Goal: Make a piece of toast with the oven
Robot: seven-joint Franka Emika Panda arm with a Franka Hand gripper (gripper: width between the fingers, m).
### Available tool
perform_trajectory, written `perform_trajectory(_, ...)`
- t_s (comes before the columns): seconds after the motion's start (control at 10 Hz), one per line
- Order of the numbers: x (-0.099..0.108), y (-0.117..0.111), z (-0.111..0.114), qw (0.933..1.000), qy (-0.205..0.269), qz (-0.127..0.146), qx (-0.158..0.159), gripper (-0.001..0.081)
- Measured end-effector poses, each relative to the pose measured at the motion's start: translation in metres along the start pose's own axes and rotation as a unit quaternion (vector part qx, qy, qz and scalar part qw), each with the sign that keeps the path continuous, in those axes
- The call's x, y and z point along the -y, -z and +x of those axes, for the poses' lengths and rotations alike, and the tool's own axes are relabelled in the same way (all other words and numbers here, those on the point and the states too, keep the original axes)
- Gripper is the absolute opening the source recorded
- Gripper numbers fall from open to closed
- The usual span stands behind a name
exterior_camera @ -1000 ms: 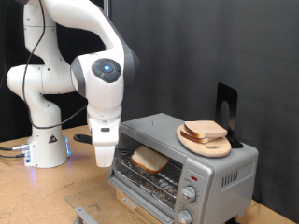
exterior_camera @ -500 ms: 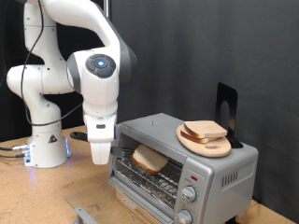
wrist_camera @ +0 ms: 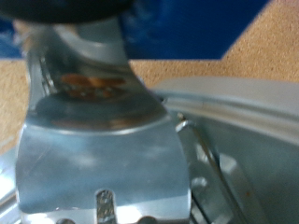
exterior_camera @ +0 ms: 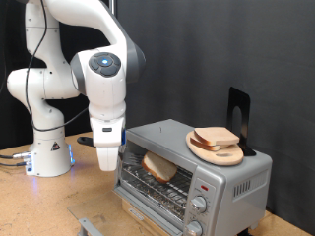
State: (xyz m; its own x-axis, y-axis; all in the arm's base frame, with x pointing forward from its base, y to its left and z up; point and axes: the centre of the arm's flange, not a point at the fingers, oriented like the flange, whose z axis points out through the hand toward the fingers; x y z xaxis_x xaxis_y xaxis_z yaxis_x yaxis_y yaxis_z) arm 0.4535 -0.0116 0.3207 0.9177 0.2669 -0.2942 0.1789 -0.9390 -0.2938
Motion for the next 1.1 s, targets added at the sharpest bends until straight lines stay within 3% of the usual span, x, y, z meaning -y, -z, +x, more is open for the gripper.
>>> perform_trajectory(0.3, -0.006, -0.012, -0.011, 0.9992, -0.008, -0.013, 0.036, 0.0393)
perform_trajectory(0.6, -0.02, -0.026, -0.028, 0.9976, -0.047, -0.011, 0.05, 0.0393)
perform_trajectory(0.8, -0.031, -0.025, -0.041, 0.9978, -0.058, -0.011, 0.031, 0.0393)
perform_trajectory(1.0, -0.034, -0.017, -0.056, 0.9982, -0.055, -0.006, -0.025, 0.0393)
perform_trajectory(1.1, -0.034, -0.019, -0.057, 0.9984, -0.053, -0.005, -0.015, 0.0393)
